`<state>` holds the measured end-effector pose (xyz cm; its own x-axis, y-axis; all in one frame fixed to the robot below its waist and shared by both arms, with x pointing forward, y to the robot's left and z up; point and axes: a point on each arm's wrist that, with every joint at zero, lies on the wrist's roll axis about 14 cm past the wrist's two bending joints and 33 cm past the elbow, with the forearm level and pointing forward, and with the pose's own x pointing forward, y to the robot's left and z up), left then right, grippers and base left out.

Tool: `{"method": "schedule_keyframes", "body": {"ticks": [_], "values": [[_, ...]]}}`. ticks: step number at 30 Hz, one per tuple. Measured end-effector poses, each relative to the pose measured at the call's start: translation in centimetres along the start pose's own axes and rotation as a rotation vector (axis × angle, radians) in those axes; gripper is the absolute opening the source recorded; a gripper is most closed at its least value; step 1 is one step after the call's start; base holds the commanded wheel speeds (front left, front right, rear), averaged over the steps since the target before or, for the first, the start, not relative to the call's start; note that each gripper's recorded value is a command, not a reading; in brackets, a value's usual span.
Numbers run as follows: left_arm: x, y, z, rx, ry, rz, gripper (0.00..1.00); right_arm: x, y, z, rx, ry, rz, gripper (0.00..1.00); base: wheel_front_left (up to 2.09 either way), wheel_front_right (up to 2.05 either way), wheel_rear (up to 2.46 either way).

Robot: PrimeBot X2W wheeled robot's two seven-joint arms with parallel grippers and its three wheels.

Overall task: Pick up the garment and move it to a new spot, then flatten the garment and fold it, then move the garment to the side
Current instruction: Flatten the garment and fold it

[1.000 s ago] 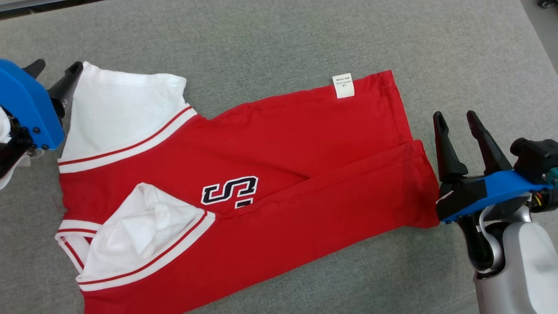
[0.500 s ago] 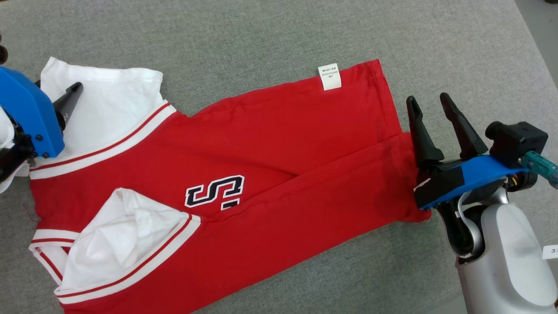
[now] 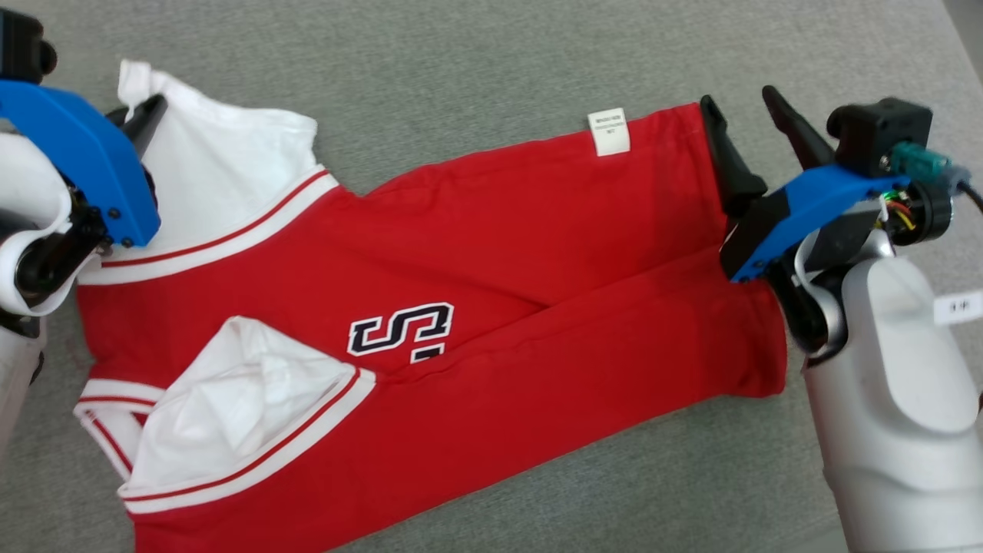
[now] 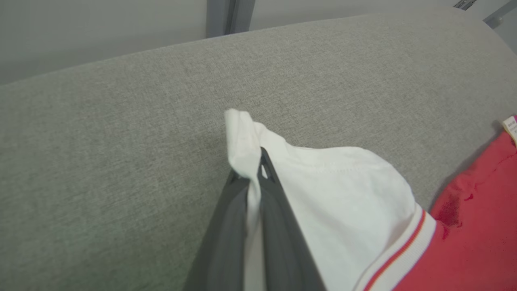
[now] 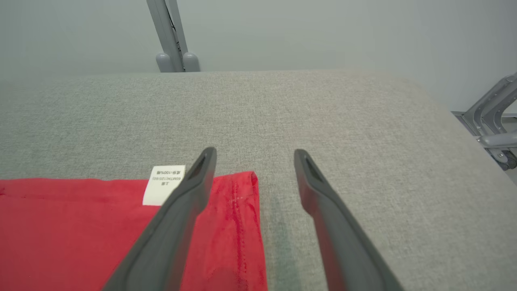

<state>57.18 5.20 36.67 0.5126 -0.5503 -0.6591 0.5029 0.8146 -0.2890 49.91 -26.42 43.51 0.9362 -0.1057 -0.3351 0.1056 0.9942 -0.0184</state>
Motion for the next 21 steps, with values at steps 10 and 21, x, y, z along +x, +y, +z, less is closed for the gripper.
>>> {"method": "schedule_keyframes", "body": {"ticks": [10,21], "values": [[-3.5,-0.8,2.9,0.001,-0.164,-0.049,0.0,3.5,0.9,-4.7,-0.005,0.309,0.035,0.91,0.0,0.0,0.0],[-5.4,-2.0,2.9,0.007,-0.231,-0.089,0.0,4.4,1.2,-5.0,0.025,0.343,0.056,0.0,0.0,0.0,0.0]]}}
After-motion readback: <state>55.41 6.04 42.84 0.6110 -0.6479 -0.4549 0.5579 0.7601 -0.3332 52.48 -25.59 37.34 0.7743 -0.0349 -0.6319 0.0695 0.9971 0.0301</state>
